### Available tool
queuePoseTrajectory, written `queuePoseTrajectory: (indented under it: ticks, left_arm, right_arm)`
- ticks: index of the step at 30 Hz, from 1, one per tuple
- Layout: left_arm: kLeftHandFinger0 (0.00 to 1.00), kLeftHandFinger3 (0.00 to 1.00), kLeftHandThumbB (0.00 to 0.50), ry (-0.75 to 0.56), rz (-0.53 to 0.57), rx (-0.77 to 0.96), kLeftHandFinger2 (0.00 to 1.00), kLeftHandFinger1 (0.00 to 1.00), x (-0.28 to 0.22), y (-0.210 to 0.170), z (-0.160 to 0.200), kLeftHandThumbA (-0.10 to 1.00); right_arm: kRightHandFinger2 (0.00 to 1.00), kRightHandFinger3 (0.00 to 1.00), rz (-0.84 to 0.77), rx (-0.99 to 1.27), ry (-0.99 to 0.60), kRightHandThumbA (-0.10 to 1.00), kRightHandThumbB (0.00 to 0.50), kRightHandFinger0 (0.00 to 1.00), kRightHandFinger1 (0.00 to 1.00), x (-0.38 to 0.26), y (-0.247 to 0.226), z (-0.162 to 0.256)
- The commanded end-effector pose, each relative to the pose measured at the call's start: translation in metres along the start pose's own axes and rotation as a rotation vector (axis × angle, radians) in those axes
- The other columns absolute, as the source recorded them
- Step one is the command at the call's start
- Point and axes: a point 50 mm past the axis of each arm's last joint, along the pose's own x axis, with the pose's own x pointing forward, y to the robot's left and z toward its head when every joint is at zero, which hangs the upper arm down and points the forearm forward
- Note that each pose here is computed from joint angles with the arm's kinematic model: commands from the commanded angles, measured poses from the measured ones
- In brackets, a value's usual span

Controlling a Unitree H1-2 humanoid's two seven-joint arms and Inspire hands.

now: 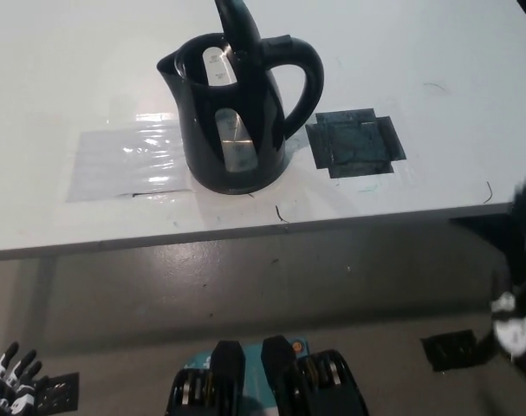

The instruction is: The robot uses its right hand to push down on the lid of a kettle kept in the middle of the desk to close it

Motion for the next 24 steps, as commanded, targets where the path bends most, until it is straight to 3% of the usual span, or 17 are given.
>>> queuePoseTrajectory:
  ticks: [1,5,6,14,15,18,21,24]
  left_arm:
    - [1.0,1.0,0.177,-0.03,-0.021,0.02,0.95,1.0,-0.012,0.013,0.011,0.26]
    - [1.0,1.0,0.166,-0.009,-0.016,0.015,0.96,1.0,-0.02,0.012,0.003,0.25]
    - [1.0,1.0,0.16,-0.009,-0.016,0.011,0.95,1.0,-0.02,0.012,0.003,0.23]
    - [1.0,1.0,0.134,0.01,-0.023,0.003,0.99,1.0,-0.037,0.012,-0.007,0.24]
    - [1.0,1.0,0.129,0.018,-0.017,0.009,0.99,1.0,-0.038,0.011,-0.006,0.23]
    - [1.0,1.0,0.137,0.021,-0.017,0.012,1.0,1.0,-0.038,0.012,-0.007,0.23]
    - [1.0,1.0,0.139,0.034,-0.008,0.003,0.98,1.0,-0.044,0.011,-0.009,0.2]
    - [1.0,1.0,0.149,0.045,-0.005,-0.01,0.97,1.0,-0.048,0.009,-0.012,0.19]
  right_arm:
    - [1.0,1.0,0.052,0.079,-0.151,0.55,0.071,1.0,1.0,0.096,-0.004,0.049]
    - [1.0,1.0,0.084,0.112,-0.131,0.52,0.038,1.0,1.0,0.167,0.003,0.038]
    - [1.0,1.0,0.088,0.121,-0.116,0.42,0.003,1.0,1.0,0.185,0.008,0.033]
    - [1.0,1.0,0.074,0.11,0.07,0.52,0.0,1.0,1.0,0.263,0.051,-0.016]
    - [1.0,1.0,0.087,0.139,0.113,0.59,0.031,1.0,1.0,0.281,0.062,-0.036]
    - [1.0,1.0,0.109,0.191,0.144,0.63,0.045,1.0,1.0,0.295,0.072,-0.057]
    - [1.0,1.0,0.099,0.315,0.238,0.66,0.117,1.0,1.0,0.309,0.086,-0.084]
    - [1.0,1.0,0.078,0.434,0.343,0.79,0.094,1.0,1.0,0.326,0.102,-0.105]
